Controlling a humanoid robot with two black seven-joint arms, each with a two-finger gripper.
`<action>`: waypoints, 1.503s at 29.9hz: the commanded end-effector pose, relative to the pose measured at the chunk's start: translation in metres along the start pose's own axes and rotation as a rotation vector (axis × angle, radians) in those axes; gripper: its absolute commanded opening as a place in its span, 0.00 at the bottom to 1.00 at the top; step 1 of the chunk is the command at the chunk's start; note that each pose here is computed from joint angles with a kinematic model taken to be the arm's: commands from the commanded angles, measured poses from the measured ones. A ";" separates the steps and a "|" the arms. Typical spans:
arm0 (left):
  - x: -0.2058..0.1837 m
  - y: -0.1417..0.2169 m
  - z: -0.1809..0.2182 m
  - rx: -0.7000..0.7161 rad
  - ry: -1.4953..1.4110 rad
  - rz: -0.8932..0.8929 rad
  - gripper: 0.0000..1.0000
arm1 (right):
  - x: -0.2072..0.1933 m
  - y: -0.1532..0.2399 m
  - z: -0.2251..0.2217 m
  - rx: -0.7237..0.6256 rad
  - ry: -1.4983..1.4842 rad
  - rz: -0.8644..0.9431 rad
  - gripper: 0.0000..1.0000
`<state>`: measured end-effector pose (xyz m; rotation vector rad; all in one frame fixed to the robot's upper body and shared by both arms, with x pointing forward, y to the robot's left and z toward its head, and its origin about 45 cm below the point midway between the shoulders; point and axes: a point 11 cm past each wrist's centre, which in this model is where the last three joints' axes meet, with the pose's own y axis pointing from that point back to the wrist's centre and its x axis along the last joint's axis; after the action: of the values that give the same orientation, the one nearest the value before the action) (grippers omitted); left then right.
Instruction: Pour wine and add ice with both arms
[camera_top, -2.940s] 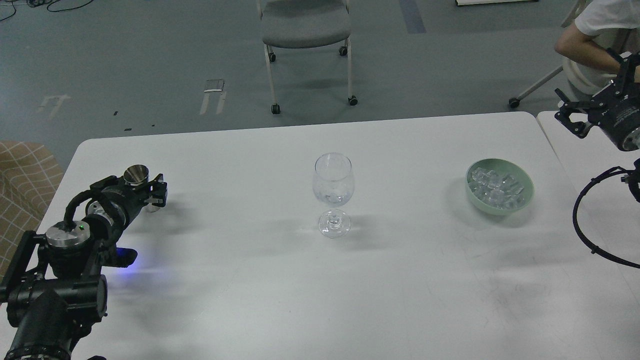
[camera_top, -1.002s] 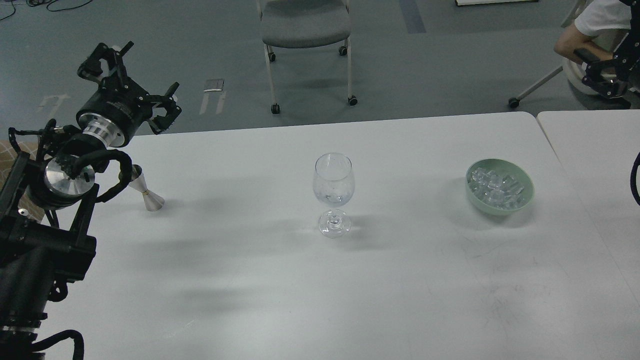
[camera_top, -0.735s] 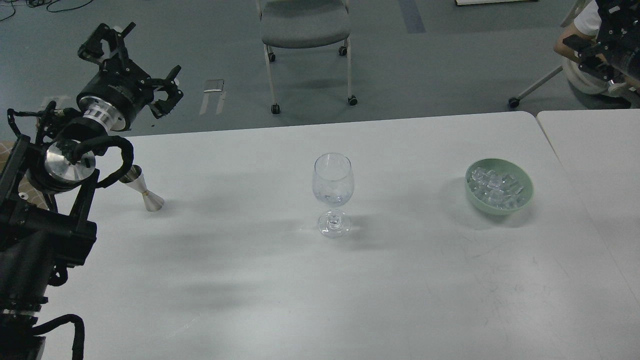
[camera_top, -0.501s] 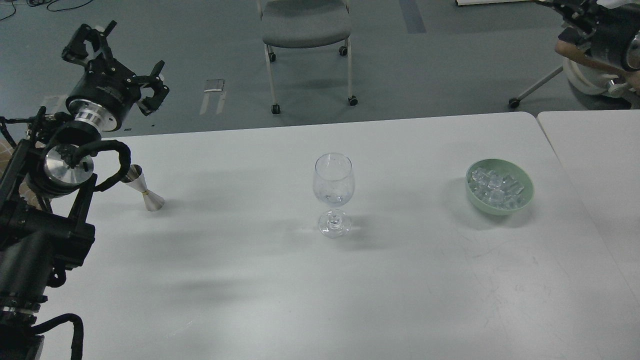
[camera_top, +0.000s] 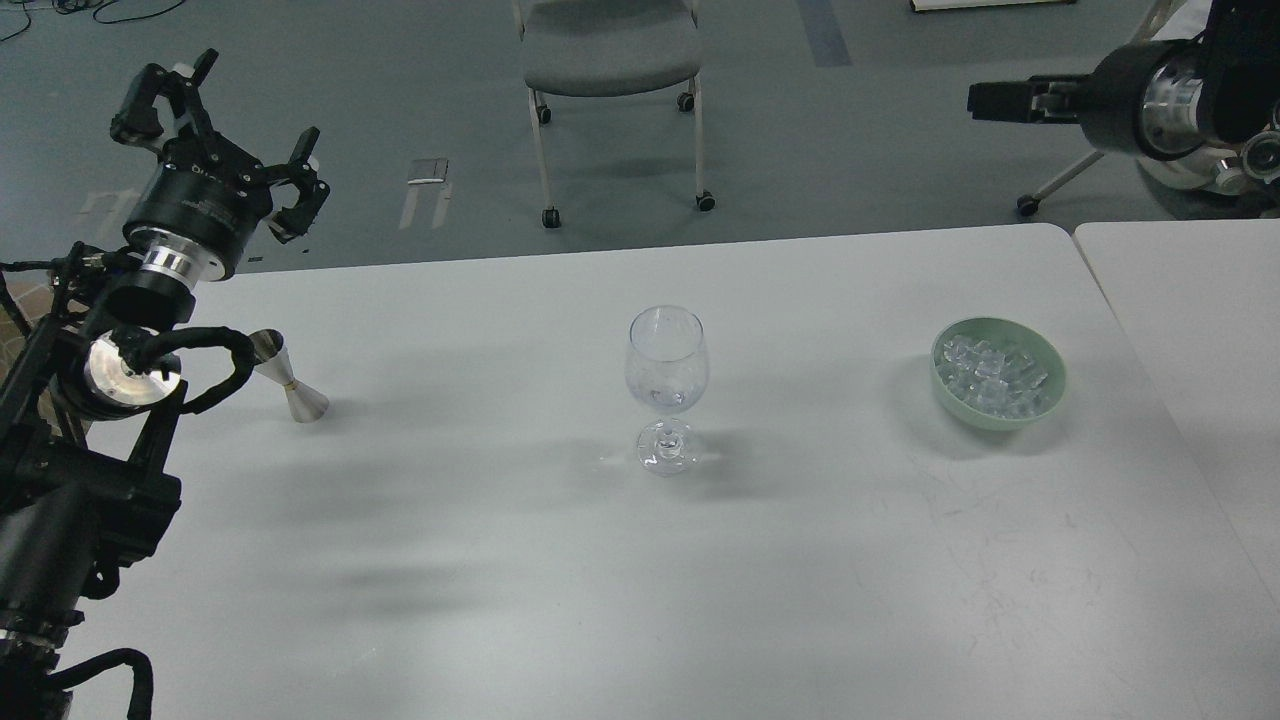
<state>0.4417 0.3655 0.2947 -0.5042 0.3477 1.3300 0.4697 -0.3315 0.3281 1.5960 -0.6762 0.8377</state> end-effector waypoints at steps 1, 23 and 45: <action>-0.006 -0.001 -0.016 0.040 -0.010 -0.011 0.98 | -0.040 -0.009 0.001 -0.015 0.059 -0.103 1.00; 0.006 0.015 -0.023 0.045 -0.005 -0.009 0.98 | -0.157 -0.009 0.023 -0.098 0.192 -0.316 0.85; 0.020 0.022 -0.010 0.017 -0.007 0.024 0.98 | -0.176 -0.018 0.015 -0.099 0.190 -0.348 0.71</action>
<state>0.4252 0.3791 0.2740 -0.4844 0.3569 1.3473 0.3843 -0.3459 0.1740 1.4754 -0.2857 0.6799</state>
